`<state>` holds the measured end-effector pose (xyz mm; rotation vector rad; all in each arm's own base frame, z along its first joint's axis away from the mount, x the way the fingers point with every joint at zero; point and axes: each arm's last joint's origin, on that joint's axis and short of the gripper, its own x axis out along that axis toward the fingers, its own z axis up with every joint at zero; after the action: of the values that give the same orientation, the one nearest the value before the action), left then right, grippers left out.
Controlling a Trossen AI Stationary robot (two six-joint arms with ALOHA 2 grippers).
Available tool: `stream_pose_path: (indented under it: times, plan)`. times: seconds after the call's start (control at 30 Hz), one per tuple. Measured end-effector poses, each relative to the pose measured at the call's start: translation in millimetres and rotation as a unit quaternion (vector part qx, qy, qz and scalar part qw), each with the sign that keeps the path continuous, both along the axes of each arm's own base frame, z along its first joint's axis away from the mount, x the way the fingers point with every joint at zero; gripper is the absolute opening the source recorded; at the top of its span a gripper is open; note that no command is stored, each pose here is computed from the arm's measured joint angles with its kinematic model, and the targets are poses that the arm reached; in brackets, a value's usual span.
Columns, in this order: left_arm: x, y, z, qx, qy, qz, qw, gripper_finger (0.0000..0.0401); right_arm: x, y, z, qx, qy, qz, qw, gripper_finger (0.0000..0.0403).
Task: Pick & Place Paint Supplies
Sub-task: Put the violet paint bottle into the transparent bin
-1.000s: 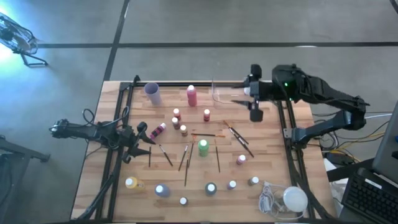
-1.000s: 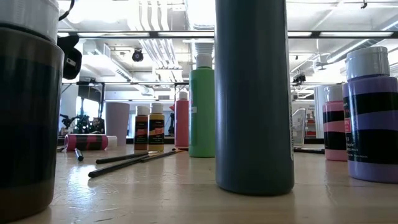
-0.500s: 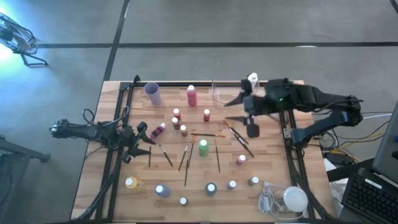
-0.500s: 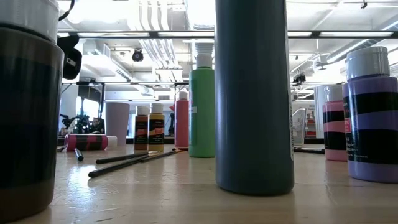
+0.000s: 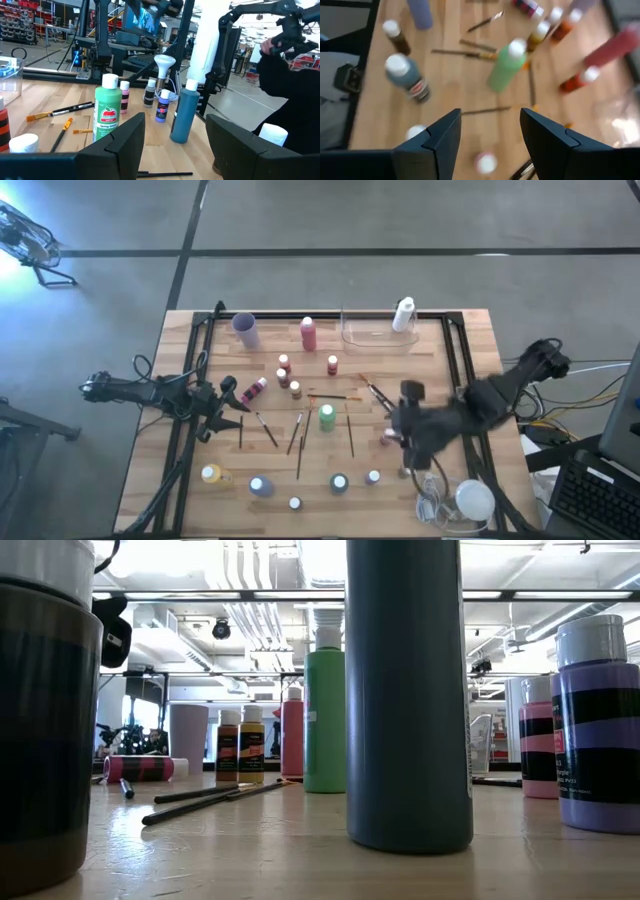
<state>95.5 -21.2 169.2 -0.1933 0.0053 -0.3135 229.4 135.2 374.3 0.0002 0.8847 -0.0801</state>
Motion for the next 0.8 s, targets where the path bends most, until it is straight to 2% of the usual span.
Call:
stream_pose_path:
  times: [0.1, 0.2, 0.5, 0.73, 0.8]
  plan:
    - [0.0, 0.0, 0.0, 0.000, 0.000, 0.000, 1.000, 0.0216, -3.2, 19.5, -15.7, 0.006, 0.020, -0.004, 1.000, 0.0196]
    - [0.0, 0.0, 0.0, 0.000, 0.000, 0.000, 1.000, 0.0216, -2.0, 32.8, -33.5, -0.022, 0.029, -0.009, 0.999, 0.0188]
    - [0.0, 0.0, 0.0, 0.000, 0.000, 0.000, 1.000, 0.0216, 14.9, 47.2, -82.5, -0.038, 0.082, -0.071, 0.993, 0.0179]
    - [0.0, 0.0, 0.0, 0.000, 0.000, 0.000, 1.000, 0.0216, 22.5, 52.4, -94.4, -0.003, 0.095, -0.103, 0.990, 0.0202]
    - [0.0, 0.0, -0.1, 0.000, 0.000, 0.000, 1.000, 0.0216, 24.3, 55.9, -95.8, 0.022, 0.087, -0.101, 0.991, 0.0210]
